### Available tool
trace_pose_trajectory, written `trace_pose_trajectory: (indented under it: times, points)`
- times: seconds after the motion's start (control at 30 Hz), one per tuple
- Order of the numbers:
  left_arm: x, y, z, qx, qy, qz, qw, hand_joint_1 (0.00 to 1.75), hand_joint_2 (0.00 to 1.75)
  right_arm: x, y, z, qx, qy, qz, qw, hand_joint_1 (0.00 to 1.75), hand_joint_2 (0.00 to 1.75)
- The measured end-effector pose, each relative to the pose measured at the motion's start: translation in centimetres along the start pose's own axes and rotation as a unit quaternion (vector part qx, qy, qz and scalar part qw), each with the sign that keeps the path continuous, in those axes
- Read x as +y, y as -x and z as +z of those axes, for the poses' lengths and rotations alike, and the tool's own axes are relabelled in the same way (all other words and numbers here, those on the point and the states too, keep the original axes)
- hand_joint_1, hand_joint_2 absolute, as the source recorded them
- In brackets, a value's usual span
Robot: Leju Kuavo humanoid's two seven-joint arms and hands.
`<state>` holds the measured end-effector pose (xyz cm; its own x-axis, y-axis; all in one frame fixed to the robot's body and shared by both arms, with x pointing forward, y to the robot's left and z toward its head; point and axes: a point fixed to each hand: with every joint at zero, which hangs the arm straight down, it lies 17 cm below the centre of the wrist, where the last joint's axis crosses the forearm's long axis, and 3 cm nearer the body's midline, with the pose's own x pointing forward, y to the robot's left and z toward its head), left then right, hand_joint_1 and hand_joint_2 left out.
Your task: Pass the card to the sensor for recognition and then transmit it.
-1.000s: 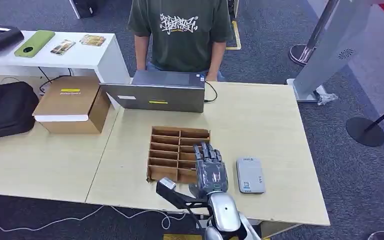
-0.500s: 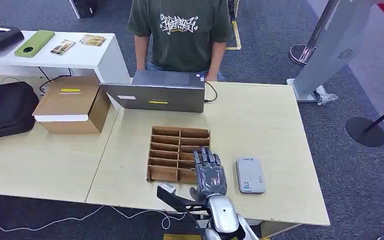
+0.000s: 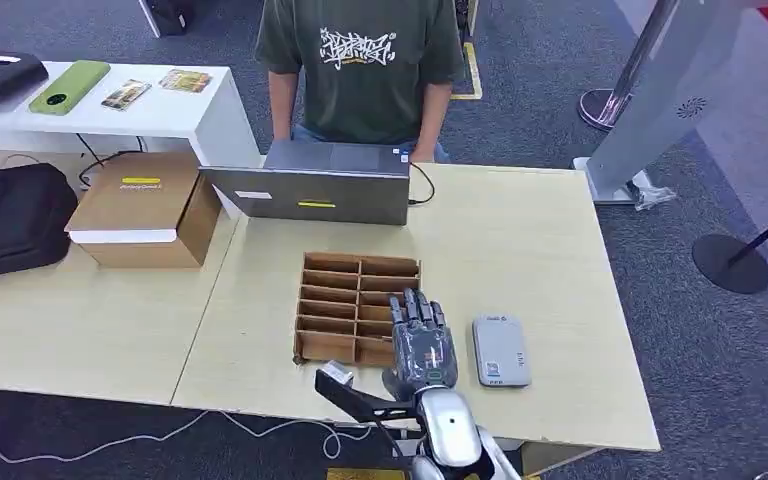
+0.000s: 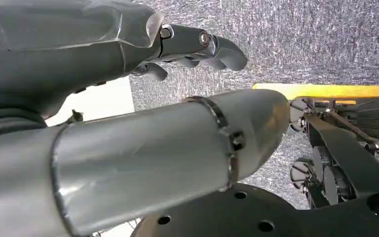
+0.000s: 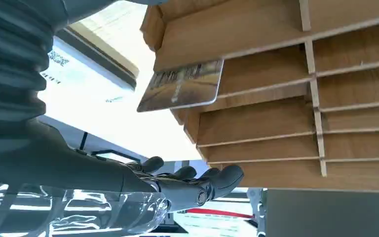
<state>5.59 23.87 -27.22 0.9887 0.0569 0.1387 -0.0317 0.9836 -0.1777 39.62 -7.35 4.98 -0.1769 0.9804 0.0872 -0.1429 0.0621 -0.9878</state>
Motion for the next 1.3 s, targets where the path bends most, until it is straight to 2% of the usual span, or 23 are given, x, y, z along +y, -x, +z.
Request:
trace_pose_trajectory:
  times: [0.37,1.3]
  points:
    - [0.0,0.0,0.0,0.0,0.001,-0.003,1.0,0.0,0.0,-1.2,0.6,0.2,0.012,0.012,-0.01,1.0,0.0,1.75]
    - [0.3,0.0,0.0,0.002,-0.002,0.001,1.0,0.0,0.0,-0.8,1.0,0.3,0.013,0.005,-0.013,1.0,0.0,1.75]
